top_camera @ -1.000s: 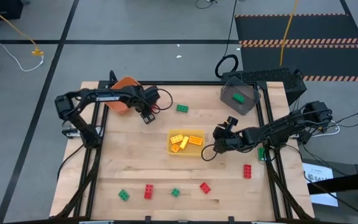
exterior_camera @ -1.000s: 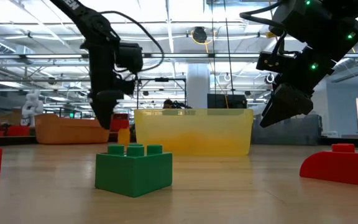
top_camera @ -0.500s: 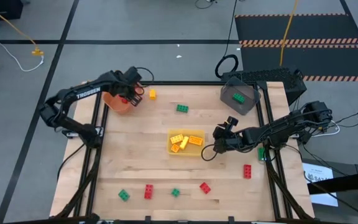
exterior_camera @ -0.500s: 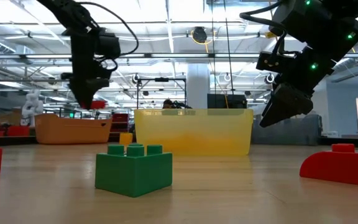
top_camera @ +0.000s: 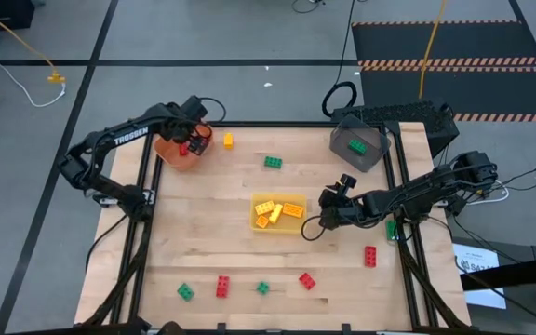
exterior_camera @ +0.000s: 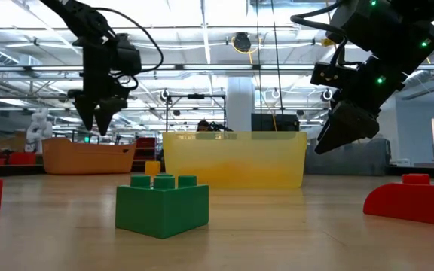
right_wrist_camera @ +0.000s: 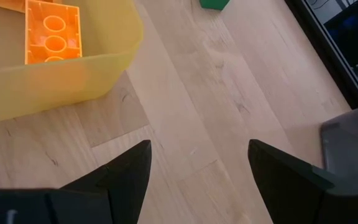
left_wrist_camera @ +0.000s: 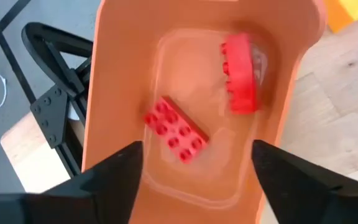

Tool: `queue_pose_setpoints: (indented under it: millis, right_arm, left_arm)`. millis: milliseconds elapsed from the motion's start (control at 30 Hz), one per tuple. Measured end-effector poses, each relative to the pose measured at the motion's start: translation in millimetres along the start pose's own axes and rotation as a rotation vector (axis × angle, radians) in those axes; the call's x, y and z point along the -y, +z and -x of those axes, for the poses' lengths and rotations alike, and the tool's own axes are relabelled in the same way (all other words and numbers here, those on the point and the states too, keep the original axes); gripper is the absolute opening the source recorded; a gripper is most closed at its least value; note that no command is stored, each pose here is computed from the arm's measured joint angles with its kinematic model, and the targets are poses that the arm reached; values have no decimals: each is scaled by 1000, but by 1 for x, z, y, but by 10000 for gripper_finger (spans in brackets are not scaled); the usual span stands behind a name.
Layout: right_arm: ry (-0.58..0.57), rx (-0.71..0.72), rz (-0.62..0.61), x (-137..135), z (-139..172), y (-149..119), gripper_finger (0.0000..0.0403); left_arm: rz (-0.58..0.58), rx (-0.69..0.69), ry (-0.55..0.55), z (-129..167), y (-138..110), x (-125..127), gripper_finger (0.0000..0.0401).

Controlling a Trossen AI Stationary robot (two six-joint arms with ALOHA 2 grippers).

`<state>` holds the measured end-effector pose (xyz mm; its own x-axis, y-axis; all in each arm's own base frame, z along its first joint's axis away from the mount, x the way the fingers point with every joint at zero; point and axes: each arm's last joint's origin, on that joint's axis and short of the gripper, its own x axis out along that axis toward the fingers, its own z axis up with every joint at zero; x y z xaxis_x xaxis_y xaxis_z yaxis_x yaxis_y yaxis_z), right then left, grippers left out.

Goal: Sort & place blocks by color
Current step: Put the yellow 1-stud game piece into the yellow bin

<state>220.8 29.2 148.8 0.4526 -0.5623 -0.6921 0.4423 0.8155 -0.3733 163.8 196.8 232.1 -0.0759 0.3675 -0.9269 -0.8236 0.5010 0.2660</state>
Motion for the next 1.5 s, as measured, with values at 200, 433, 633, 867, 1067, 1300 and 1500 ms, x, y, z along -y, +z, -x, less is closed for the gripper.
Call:
queue_pose_setpoints:
  millis: [200, 433, 633, 867, 1067, 1300, 1500]
  right_arm:
    - [0, 0, 0, 0, 0, 0, 258]
    - [0, 2, 2, 0, 0, 0, 258]
    - [0, 4, 0, 0, 0, 0, 258]
    - [0, 4, 0, 0, 0, 0, 258]
    - [-1, 4, 4, 0, 0, 0, 258]
    - [-2, 4, 4, 0, 0, 0, 258]
    - [-2, 4, 5, 0, 0, 0, 258]
  left_arm:
    - [-40, 116, -41, 4, 9, 14, 332]
    - [-215, 300, -177, 18, 19, 47, 334]
    - [-349, 315, -80, 6, 24, 68, 335]
    - [-615, 221, 57, -26, 21, 102, 335]
    - [-663, 246, 67, -37, 28, 117, 335]
    - [-670, 322, 91, -34, 38, 116, 335]
    - [-686, 293, 94, -36, 36, 114, 335]
